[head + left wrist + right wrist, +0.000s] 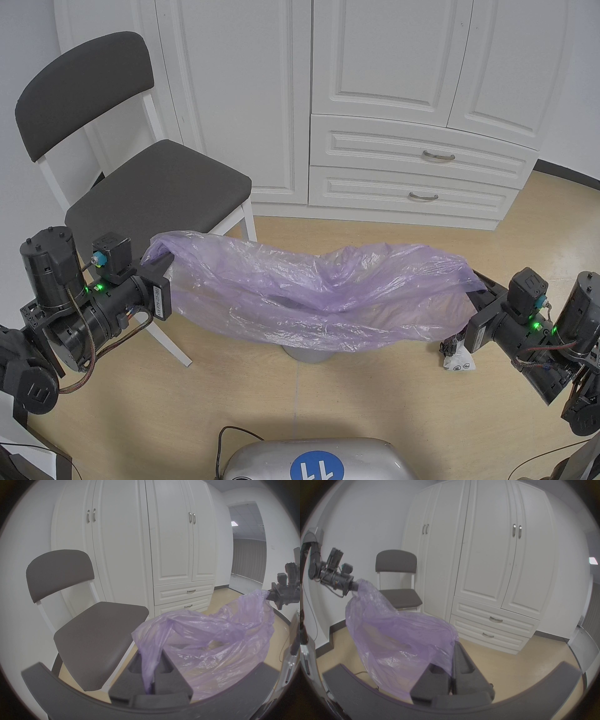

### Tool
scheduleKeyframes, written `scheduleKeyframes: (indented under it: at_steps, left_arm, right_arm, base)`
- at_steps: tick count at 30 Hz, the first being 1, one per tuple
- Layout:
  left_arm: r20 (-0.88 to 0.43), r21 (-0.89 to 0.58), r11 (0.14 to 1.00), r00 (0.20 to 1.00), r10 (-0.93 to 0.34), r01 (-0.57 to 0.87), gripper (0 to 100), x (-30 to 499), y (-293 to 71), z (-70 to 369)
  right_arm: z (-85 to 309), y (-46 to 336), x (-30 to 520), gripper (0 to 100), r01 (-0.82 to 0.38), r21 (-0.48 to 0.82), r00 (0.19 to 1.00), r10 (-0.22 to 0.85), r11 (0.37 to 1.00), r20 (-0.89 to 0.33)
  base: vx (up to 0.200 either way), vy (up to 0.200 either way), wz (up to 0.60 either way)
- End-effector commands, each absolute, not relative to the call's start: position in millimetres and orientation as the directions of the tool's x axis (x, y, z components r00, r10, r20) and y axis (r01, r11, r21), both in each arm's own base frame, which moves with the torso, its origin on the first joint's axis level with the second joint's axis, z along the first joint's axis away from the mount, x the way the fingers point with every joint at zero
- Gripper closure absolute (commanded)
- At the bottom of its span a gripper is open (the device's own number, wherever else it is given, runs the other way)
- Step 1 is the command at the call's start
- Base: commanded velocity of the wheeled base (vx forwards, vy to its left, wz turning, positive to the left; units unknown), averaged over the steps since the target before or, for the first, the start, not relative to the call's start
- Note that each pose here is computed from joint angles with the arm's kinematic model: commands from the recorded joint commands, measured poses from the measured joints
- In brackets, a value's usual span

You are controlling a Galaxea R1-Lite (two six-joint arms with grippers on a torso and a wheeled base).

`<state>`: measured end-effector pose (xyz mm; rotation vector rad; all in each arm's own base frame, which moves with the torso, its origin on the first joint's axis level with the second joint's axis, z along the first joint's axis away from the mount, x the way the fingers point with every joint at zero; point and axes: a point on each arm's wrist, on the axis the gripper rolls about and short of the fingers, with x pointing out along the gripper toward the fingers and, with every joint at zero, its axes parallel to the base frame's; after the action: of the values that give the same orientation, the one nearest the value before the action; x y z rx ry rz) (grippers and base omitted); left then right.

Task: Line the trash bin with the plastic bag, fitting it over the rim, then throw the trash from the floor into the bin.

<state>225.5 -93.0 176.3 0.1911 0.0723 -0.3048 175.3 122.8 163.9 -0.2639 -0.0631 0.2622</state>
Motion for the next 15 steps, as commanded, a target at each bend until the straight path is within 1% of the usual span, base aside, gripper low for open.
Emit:
scheduleKeyframes:
  at_steps: [1, 4, 6, 15]
  left_arm:
    - [-0.129, 0.177, 0.941, 0.955, -0.268, 0.288, 100, 236.0, -91.4, 168.6]
    - [-0.132, 0.177, 0.944, 0.957, -0.259, 0.280, 100, 238.6, -89.9, 167.9]
    - [-0.131, 0.177, 0.946, 0.959, -0.250, 0.271, 100, 240.0, -88.0, 168.2]
    - [-0.113, 0.162, 0.951, 0.963, -0.247, 0.263, 100, 243.4, -88.8, 174.3]
  right_arm:
    - [156.3, 121.9, 174.3, 100, -0.251, -0.288, 0.966, 0.258, 0.924, -0.014]
    - [153.8, 121.4, 174.3, 100, -0.237, -0.301, 0.971, 0.237, 0.924, -0.039]
    - [152.3, 121.0, 175.1, 100, -0.208, -0.313, 0.978, 0.200, 0.927, -0.059]
    - [158.1, 125.2, 182.5, 100, -0.121, -0.303, 0.993, 0.116, 0.945, -0.036]
  base:
    - [0.000, 0.000, 0.00]
    - [0.000, 0.000, 0.00]
    - [0.000, 0.000, 0.00]
    - [0.000, 0.000, 0.00]
